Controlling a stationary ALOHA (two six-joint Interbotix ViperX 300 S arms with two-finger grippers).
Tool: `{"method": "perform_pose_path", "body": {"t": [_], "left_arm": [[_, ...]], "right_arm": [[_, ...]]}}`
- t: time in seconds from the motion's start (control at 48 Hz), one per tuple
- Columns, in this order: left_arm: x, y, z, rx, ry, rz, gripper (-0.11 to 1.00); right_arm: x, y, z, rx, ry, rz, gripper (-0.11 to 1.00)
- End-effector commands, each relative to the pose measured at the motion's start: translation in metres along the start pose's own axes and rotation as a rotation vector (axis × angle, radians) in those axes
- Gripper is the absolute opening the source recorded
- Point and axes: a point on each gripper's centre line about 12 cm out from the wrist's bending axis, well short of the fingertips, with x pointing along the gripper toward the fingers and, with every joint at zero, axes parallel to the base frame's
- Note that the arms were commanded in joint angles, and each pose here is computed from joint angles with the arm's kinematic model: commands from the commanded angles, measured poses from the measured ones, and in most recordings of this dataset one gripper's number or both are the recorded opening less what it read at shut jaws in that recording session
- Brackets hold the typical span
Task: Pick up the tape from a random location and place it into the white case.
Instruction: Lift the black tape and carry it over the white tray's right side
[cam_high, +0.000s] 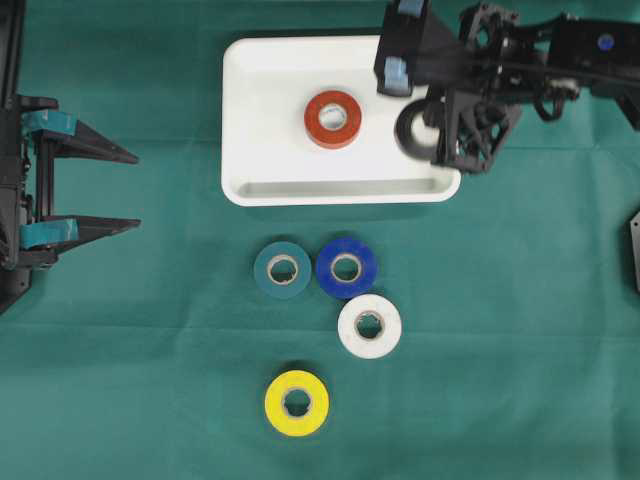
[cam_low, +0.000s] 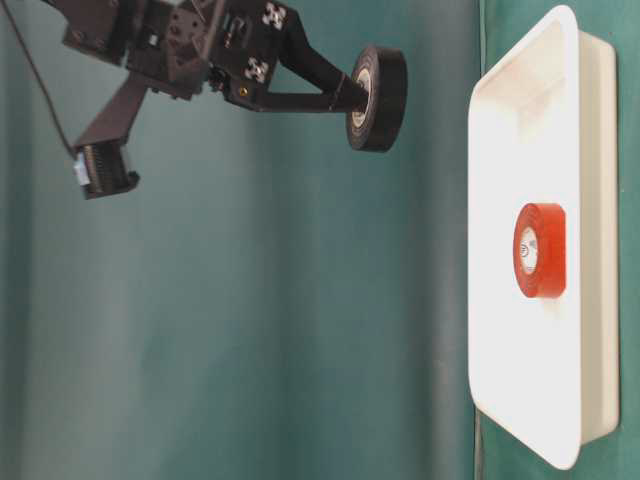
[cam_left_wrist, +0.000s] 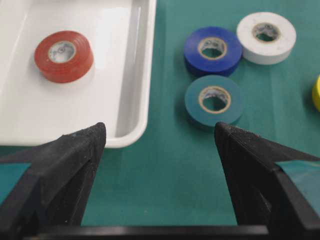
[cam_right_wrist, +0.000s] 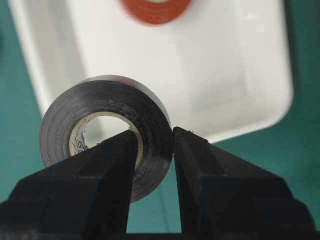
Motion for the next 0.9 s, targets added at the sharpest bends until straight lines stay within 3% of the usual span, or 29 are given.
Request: {"method": "perform_pose_path", "body": {"t": [0.0,0.271,0.876], "left_arm": [[0.0,0.0,0.008,-0.002,-0.022,0.0,0.83],[0.0,0.0,0.008,-0.002,-0.023,0.0,0.83],[-0.001,0.0,0.009,-0.002,-0.025,0.0,0.83]], "right_arm": [[-0.007,-0.011,0.011,0.025,-0.047,-0.011,0.25],[0.0,-0.036,0.016,0.085,-0.06,-0.041,0.25],[0.007,-0.038,0.028,0.087,-0.088,-0.04,0.25]]}}
